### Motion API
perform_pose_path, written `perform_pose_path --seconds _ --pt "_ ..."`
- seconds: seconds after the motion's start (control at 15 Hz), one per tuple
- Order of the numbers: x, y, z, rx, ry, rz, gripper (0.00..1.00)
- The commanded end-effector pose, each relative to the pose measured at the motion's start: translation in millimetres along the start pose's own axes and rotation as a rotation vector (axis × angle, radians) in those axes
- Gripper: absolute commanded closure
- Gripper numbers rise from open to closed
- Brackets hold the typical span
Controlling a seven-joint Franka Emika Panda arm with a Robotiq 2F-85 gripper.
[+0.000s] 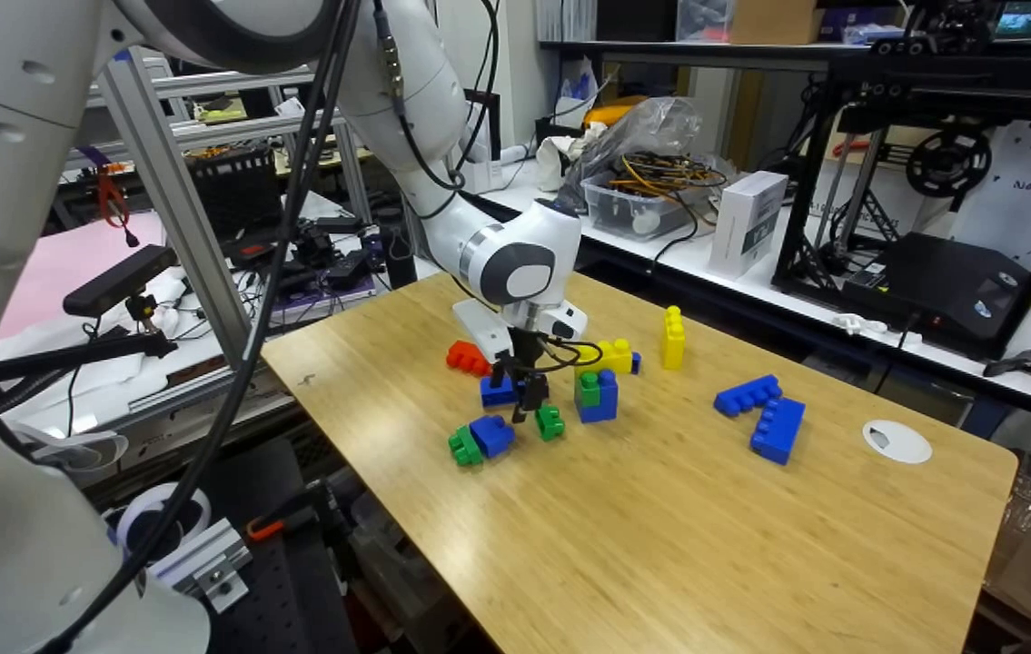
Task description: Move the block tower to the right and add one more blue block on top
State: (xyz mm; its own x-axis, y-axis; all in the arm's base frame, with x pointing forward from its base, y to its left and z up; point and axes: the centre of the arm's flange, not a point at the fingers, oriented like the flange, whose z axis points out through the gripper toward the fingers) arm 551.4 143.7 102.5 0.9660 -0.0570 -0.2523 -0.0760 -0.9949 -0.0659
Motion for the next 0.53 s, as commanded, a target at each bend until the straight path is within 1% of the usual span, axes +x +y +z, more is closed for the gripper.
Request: perform_pose_path --seconds 0.0,0.2,0.47 --pt "1.7 2.9 -1.0 0.02 -0.072 -0.092 0.0" --pt "-0.8 5.4 -3.2 0.009 -0.109 -0.129 0.0" --pt "1.9 7.0 1.9 -0.003 -0.143 -0.149 0.0"
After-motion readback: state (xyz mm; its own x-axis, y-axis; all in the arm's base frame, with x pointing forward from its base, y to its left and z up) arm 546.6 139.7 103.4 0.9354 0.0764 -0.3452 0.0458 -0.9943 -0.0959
